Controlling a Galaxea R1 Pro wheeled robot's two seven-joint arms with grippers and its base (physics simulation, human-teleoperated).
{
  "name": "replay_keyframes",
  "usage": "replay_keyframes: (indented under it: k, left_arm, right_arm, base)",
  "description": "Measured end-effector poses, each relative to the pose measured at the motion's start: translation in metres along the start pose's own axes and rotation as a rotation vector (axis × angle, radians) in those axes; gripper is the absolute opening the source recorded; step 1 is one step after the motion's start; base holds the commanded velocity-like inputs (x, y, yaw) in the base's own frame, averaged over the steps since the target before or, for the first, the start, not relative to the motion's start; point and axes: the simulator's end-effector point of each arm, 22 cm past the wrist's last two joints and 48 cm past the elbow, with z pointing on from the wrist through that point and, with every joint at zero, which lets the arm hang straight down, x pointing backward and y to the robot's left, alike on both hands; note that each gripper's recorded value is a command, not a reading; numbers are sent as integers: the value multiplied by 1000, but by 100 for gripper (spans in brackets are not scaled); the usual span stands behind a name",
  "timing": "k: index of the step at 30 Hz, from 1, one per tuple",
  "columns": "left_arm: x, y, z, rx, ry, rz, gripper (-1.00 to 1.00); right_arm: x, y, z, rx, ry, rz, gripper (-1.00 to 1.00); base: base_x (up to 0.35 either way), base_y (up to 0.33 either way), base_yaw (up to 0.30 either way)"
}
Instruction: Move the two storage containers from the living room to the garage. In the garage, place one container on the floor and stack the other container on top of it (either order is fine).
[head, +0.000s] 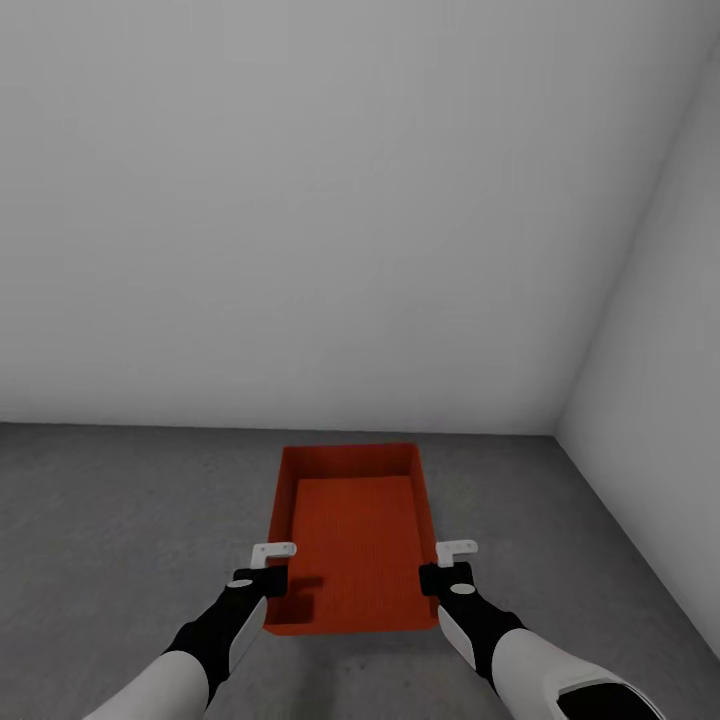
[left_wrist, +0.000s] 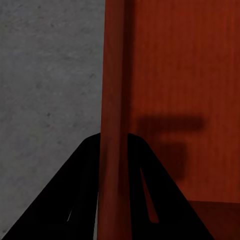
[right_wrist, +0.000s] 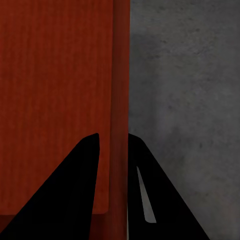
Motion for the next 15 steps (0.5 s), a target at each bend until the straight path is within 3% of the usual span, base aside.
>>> replay_keyframes:
  k: [15]
  left_arm:
    - [32,-1,24,2,16,0,-100]
  right_arm:
    - [34,3,22,-3,16,0,-100]
  base:
    - [0,0,0]
